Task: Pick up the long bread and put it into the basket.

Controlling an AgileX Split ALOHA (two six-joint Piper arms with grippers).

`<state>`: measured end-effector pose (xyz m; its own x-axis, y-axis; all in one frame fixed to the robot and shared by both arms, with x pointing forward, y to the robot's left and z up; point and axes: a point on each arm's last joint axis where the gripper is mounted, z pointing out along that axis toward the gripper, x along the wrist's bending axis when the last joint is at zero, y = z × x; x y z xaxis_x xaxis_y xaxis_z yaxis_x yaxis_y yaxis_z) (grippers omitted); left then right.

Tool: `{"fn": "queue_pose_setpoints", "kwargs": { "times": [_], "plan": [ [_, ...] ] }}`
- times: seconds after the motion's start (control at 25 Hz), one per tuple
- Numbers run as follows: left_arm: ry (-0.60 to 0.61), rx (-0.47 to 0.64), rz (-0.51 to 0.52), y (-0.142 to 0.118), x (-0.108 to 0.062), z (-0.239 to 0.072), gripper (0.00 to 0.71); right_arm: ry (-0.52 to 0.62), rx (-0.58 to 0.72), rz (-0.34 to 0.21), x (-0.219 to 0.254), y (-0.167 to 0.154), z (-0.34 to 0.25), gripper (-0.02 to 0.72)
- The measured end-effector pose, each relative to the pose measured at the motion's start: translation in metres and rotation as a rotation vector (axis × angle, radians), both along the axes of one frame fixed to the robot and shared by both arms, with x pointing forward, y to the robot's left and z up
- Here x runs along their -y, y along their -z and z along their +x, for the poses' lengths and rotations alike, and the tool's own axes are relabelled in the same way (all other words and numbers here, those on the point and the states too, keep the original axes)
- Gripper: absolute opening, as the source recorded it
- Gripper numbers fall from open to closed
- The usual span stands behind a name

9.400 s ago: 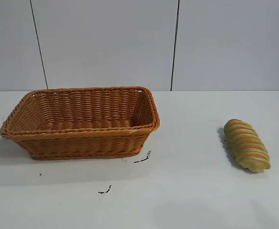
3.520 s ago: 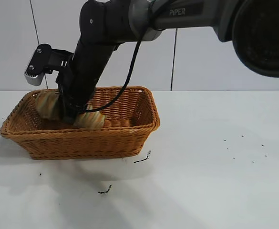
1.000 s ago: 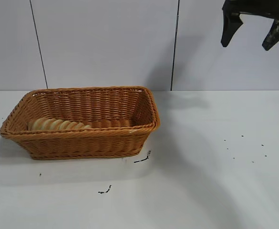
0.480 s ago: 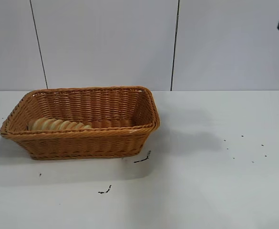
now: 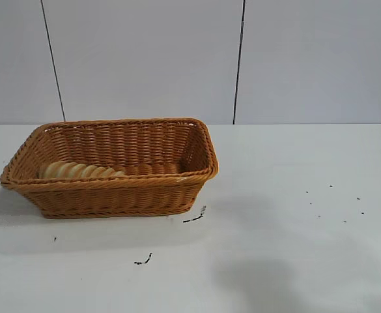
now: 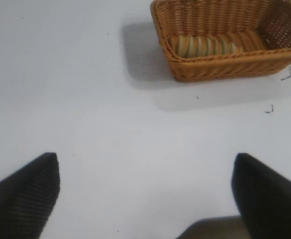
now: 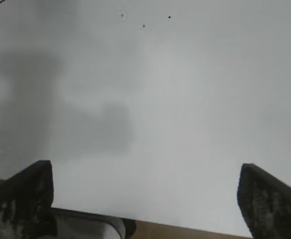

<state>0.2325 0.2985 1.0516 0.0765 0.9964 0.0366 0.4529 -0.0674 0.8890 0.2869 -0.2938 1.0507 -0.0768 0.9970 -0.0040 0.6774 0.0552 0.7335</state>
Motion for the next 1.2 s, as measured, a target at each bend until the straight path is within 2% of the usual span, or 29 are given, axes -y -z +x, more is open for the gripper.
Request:
{"fn": "queue_pose_setpoints", "kwargs": {
  "times": [0.56, 1.2],
  "plan": [
    [0.0, 0.0, 0.0, 0.0, 0.0, 0.0, 0.692, -0.002, 0.317, 0.012, 0.0, -0.007, -0.05, 0.689],
    [0.0, 0.0, 0.0, 0.0, 0.0, 0.0, 0.692, -0.003, 0.334, 0.015, 0.0, -0.007, -0.053, 0.689]
  ]
}}
